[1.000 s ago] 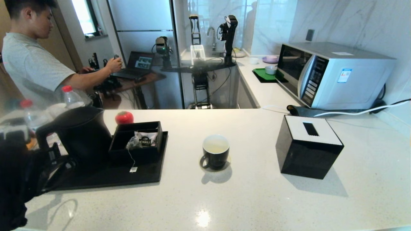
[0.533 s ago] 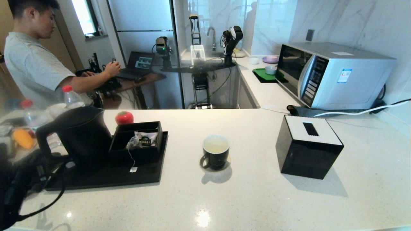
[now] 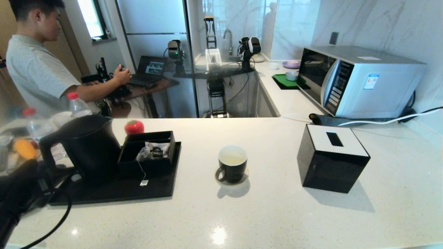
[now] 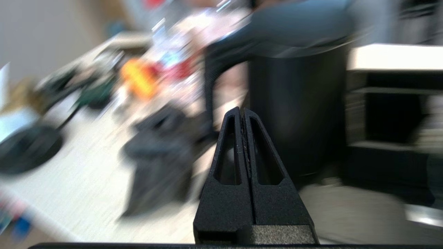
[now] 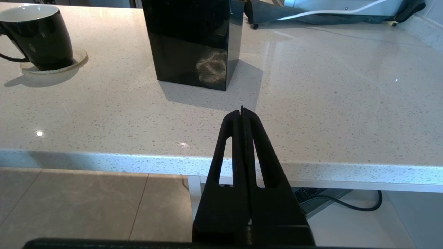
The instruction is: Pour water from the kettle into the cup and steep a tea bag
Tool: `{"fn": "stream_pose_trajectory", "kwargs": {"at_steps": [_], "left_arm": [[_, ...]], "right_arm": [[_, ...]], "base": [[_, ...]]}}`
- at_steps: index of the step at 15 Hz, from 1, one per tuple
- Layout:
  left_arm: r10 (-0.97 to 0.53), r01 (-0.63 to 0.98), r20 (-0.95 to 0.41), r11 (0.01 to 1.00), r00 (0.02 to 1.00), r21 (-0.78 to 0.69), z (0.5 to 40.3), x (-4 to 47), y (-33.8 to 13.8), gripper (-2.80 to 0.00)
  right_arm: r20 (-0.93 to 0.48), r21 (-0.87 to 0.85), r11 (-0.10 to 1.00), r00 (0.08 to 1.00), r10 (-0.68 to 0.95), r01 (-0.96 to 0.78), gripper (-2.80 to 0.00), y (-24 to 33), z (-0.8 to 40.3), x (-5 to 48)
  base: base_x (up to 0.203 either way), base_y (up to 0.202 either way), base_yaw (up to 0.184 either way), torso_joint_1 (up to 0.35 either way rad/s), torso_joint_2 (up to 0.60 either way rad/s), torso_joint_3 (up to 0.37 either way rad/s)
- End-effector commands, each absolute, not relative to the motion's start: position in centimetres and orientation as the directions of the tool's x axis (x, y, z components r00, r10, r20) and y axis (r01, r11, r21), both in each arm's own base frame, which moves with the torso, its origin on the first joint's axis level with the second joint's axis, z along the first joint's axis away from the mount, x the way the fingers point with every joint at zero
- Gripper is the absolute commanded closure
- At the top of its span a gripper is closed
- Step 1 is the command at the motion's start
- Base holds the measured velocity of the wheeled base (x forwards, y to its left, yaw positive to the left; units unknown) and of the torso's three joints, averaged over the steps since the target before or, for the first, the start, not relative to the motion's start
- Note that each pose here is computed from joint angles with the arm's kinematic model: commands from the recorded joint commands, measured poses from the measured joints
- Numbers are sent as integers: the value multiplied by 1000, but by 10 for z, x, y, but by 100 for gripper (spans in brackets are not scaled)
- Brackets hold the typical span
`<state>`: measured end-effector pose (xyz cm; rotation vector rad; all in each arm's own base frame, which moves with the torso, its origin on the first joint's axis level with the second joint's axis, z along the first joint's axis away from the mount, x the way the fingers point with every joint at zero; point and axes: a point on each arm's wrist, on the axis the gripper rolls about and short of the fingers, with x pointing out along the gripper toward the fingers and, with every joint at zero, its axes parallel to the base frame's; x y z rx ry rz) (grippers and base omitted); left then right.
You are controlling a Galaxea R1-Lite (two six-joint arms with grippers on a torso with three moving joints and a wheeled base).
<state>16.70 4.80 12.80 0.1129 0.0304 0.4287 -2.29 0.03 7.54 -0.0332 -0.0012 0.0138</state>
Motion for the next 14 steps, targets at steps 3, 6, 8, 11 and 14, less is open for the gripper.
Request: {"fn": "stream_pose_trajectory", "kwargs": {"at_steps": [3, 6, 8, 11, 14], "left_arm": [[216, -241, 181, 961, 959, 134, 159, 176, 13, 0], [102, -139, 244, 981, 964, 139, 173, 184, -9, 0], [42, -79, 252, 987, 967, 138, 175, 181, -20, 0], [23, -59, 248, 988, 968, 140, 174, 180, -23, 0], [22, -56, 226, 988, 974, 145, 174, 180, -23, 0]], "right_arm": [[0, -34, 999, 1000, 14, -14, 0, 0, 75, -23], [0, -34, 999, 1000, 15, -15, 0, 0, 75, -23], [0, -34, 999, 1000, 15, -15, 0, 0, 75, -23], [0, -34, 999, 1000, 14, -14, 0, 0, 75, -23], [0, -34, 999, 1000, 14, -14, 0, 0, 75, -23]], "base": [[0, 0, 0, 0, 0, 0], [0, 0, 0, 0, 0, 0], [0, 0, 0, 0, 0, 0], [0, 0, 0, 0, 0, 0], [0, 0, 0, 0, 0, 0]]}}
